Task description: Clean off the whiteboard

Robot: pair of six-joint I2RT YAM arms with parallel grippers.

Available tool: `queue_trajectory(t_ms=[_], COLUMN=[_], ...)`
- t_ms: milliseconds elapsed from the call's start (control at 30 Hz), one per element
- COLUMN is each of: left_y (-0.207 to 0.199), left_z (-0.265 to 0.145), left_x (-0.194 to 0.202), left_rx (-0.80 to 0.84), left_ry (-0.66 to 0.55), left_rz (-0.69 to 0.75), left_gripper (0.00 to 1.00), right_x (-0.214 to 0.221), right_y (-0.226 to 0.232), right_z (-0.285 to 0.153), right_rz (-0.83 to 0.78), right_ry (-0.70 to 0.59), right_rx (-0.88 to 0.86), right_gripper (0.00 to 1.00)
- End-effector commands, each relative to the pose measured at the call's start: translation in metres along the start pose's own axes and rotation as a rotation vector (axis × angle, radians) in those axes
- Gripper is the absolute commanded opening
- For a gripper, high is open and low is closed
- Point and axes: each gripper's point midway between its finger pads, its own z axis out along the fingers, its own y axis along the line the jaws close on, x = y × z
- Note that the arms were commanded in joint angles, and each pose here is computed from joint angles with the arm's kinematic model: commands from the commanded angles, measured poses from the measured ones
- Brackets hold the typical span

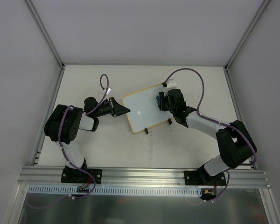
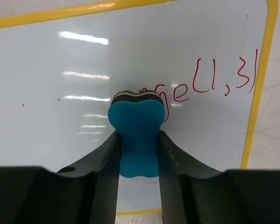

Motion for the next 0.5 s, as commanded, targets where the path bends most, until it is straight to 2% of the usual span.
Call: queue_trajectory(t_ms=[0, 167, 467], left_y=[-0.046, -0.047, -0.048], left_z=[-0.002, -0.002, -0.002], left_x=[-0.028, -0.028, -0.028], left_rx=[0.185, 0.187, 0.19], left_ry=[-0.091, -0.09, -0.089], left_rz=[0.312, 0.309, 0.313], left_gripper=[0.0, 0.0, 0.0], right_x=[0.02, 0.016, 0.003], right_y=[-0.011, 0.007, 0.085], right_z=[0.001, 0.002, 0.0], right_rz=[0.006, -0.024, -0.122], right_ry=[0.059, 0.054, 0.048], right_rx=[0.036, -0.005, -0.141], right_gripper=[0.0, 0.0, 0.0])
